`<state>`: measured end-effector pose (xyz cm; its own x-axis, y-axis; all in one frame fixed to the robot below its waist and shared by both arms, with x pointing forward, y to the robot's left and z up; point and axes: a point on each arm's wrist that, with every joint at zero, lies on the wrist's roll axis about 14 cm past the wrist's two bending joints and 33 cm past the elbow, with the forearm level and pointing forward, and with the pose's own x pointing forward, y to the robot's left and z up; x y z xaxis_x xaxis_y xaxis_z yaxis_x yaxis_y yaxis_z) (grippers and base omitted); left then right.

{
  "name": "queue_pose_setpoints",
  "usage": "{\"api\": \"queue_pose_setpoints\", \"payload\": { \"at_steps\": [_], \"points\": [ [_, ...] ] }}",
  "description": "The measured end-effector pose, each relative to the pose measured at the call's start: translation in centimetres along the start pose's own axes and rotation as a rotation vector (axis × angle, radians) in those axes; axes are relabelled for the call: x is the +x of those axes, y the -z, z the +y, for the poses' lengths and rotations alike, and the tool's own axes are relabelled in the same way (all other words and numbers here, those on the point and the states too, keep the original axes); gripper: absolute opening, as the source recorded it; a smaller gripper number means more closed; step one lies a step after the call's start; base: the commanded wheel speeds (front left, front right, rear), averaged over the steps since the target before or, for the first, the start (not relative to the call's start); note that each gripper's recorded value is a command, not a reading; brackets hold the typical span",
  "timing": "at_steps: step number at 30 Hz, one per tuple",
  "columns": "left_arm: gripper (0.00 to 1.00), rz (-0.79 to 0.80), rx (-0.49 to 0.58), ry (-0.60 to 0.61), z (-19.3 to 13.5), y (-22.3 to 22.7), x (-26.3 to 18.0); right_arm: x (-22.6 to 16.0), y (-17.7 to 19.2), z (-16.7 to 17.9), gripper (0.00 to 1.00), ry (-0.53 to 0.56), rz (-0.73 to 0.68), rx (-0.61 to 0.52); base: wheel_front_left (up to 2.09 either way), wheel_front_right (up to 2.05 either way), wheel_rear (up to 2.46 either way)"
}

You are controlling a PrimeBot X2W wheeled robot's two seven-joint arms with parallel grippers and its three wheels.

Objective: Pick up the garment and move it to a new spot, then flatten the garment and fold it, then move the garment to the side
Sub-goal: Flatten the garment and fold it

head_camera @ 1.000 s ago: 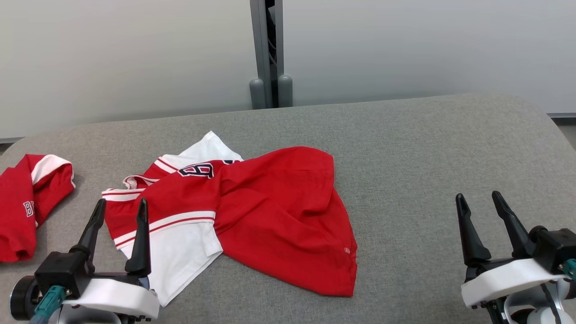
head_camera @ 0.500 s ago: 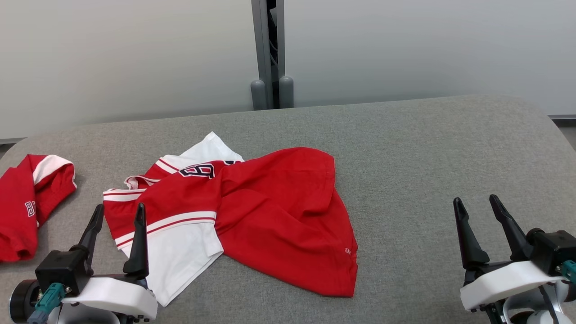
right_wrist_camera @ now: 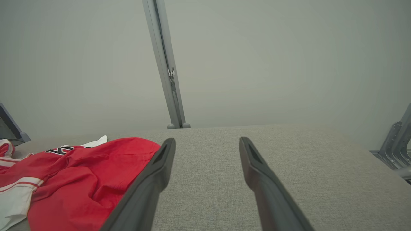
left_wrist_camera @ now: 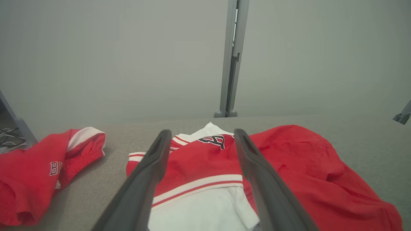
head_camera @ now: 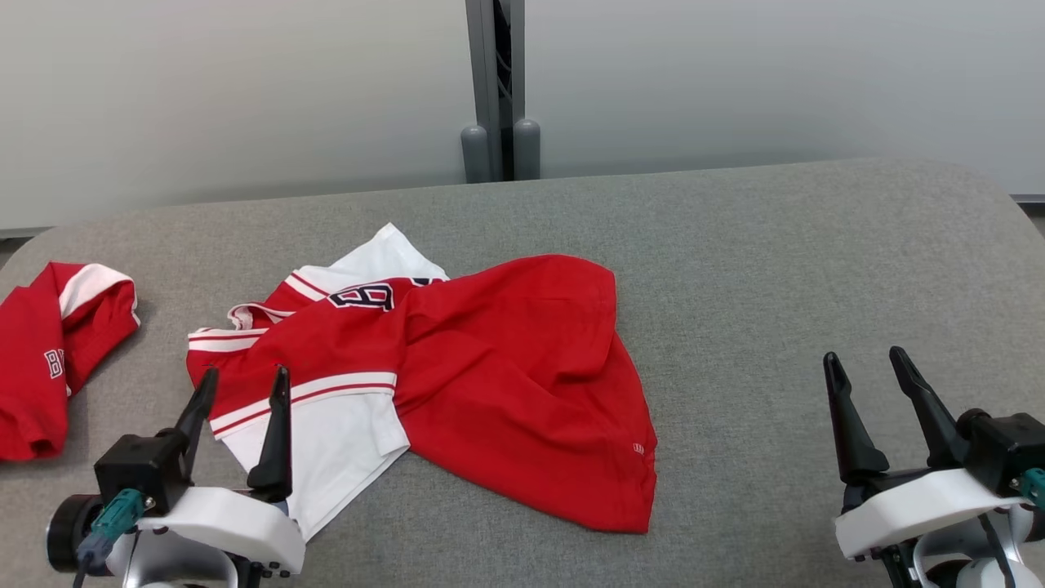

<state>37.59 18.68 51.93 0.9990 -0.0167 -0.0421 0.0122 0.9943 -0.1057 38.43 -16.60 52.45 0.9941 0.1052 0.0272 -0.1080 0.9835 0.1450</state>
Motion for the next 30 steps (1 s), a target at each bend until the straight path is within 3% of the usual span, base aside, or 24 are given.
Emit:
{"api": "queue_pose_setpoints", "payload": {
  "at_steps": [7,17,21,22,23,24,30],
  "points": [
    [1.00,0.287,-0.088,-0.007,-0.2,7.9,-0.7,1.6,1.8,1.2,1.00,-0.040,0.052,0.008,0.00,0.00,0.00],
    [1.00,0.552,-0.214,-0.090,1.0,15.7,-3.3,3.5,4.3,2.5,1.00,-0.082,0.110,0.019,0.00,0.00,0.00],
    [0.98,0.583,-0.250,-0.103,0.9,16.7,-3.4,4.0,4.9,2.4,1.00,-0.082,0.122,0.019,0.00,0.00,0.00],
    [0.52,0.584,-0.250,-0.103,0.9,16.7,-3.2,4.1,5.0,2.5,1.00,-0.084,0.124,0.020,0.00,0.00,0.00],
    [0.16,0.582,-0.251,-0.100,0.9,16.7,-3.1,4.2,5.1,2.5,1.00,-0.085,0.123,0.021,0.00,0.00,0.00],
    [0.00,0.581,-0.252,-0.102,1.0,16.8,-3.0,4.3,5.2,2.5,1.00,-0.086,0.127,0.023,0.00,0.00,0.00],
    [0.00,0.556,-0.254,-0.088,0.9,16.5,-2.3,6.4,5.2,2.7,1.00,-0.089,0.112,0.065,0.00,0.00,0.00]
  ]
}}
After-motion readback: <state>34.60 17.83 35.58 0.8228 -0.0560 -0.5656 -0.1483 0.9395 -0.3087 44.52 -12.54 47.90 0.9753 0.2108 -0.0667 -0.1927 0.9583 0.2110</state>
